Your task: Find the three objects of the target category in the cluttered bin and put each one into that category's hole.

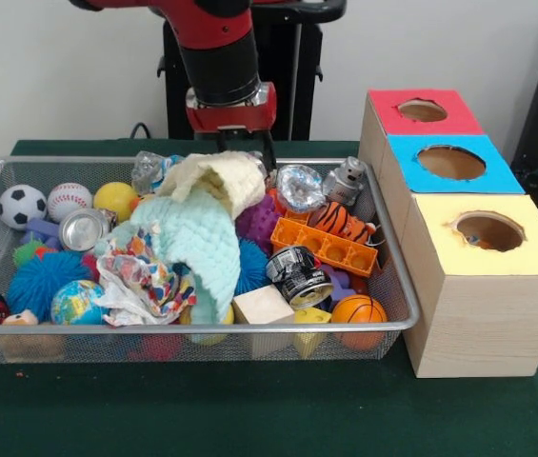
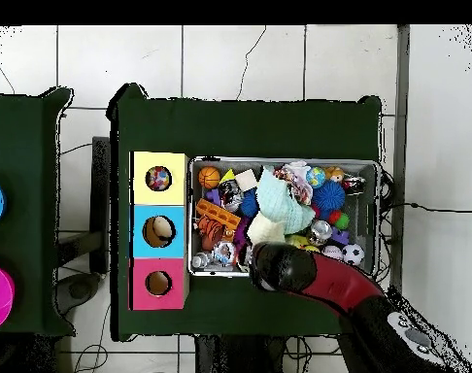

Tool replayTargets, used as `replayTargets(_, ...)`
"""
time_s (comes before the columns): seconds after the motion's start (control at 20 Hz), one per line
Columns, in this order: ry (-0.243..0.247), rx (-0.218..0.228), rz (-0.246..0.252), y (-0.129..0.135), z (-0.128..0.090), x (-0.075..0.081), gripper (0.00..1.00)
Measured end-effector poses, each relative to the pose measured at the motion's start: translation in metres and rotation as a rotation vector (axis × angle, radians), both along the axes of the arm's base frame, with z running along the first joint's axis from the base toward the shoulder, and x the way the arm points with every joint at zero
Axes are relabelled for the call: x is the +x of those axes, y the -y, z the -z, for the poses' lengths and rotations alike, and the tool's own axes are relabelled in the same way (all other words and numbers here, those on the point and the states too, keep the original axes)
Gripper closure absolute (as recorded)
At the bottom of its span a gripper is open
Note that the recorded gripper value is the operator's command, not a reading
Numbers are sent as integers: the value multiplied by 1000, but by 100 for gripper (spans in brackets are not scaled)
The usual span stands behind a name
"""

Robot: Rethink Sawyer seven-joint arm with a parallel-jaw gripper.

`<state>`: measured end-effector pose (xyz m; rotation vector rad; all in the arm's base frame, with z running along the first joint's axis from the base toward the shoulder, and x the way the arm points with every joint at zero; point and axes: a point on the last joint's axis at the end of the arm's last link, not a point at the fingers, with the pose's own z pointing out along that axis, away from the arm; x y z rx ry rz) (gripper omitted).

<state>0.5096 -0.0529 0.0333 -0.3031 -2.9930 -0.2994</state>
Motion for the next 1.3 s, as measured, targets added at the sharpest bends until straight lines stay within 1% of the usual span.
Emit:
replayTargets(0.2,-16,-26,5,7,-11,-11,0)
replayTargets(0.25,-28,-38,6,9,-21,-15,0)
replayTargets(0.35,-38,-43,6,10,-26,-17,0)
replayTargets(0.55,-68,-58,0,11,-48,-19,0)
replayTargets(0.6,-83,-62,-2,10,-61,-18,0)
replayTargets(0.7,-92,-63,-1,8,-70,-16,0)
replayTargets(0.9,-89,-68,-7,5,-80,-13,0)
replayTargets(1.15,-53,-89,-15,9,-87,3,0)
replayTargets(1.25,-27,-107,-20,15,-91,15,0)
replayTargets(1.3,-21,-111,-22,17,-92,17,0)
